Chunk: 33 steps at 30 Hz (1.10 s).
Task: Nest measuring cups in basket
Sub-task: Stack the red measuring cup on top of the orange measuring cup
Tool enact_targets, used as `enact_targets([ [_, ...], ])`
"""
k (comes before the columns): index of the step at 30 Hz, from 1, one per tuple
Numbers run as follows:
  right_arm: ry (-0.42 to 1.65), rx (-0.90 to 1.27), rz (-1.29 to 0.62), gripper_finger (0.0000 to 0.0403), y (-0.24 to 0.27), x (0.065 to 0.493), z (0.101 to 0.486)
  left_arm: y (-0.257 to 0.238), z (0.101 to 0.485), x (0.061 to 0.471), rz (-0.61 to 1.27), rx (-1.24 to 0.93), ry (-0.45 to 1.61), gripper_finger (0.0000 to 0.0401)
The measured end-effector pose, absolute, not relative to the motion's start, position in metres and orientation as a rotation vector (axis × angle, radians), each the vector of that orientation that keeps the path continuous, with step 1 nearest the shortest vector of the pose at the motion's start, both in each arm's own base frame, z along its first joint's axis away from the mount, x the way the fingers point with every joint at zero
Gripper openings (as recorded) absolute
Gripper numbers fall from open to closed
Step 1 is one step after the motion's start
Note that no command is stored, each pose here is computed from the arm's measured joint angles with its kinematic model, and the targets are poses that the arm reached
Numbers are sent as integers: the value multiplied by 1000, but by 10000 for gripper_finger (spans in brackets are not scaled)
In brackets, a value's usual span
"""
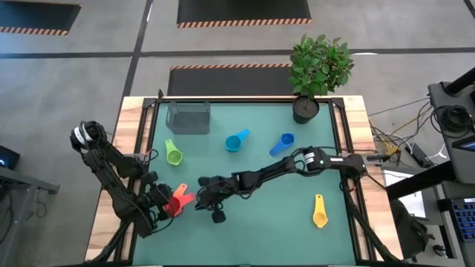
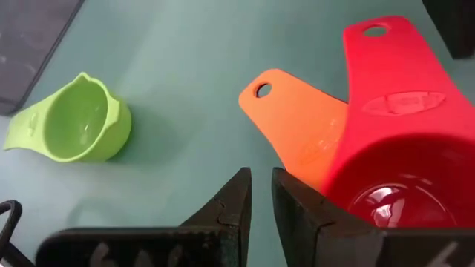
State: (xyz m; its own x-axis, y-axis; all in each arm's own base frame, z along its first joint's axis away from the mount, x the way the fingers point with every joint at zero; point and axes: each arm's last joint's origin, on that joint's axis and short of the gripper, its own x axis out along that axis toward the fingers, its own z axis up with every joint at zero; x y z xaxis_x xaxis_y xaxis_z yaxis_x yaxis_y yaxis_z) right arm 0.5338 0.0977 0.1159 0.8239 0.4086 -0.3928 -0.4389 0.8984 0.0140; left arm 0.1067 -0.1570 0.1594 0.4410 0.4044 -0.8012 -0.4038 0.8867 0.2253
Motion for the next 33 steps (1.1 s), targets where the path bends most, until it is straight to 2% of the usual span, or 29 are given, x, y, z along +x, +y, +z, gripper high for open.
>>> enact_targets([
  [10, 488, -217, 283, 28, 92, 554, 127, -158, 159, 109, 465, 42, 968, 38],
  [33, 534, -265, 212, 28, 77, 558, 139, -159, 159, 109, 462, 36, 967, 38],
])
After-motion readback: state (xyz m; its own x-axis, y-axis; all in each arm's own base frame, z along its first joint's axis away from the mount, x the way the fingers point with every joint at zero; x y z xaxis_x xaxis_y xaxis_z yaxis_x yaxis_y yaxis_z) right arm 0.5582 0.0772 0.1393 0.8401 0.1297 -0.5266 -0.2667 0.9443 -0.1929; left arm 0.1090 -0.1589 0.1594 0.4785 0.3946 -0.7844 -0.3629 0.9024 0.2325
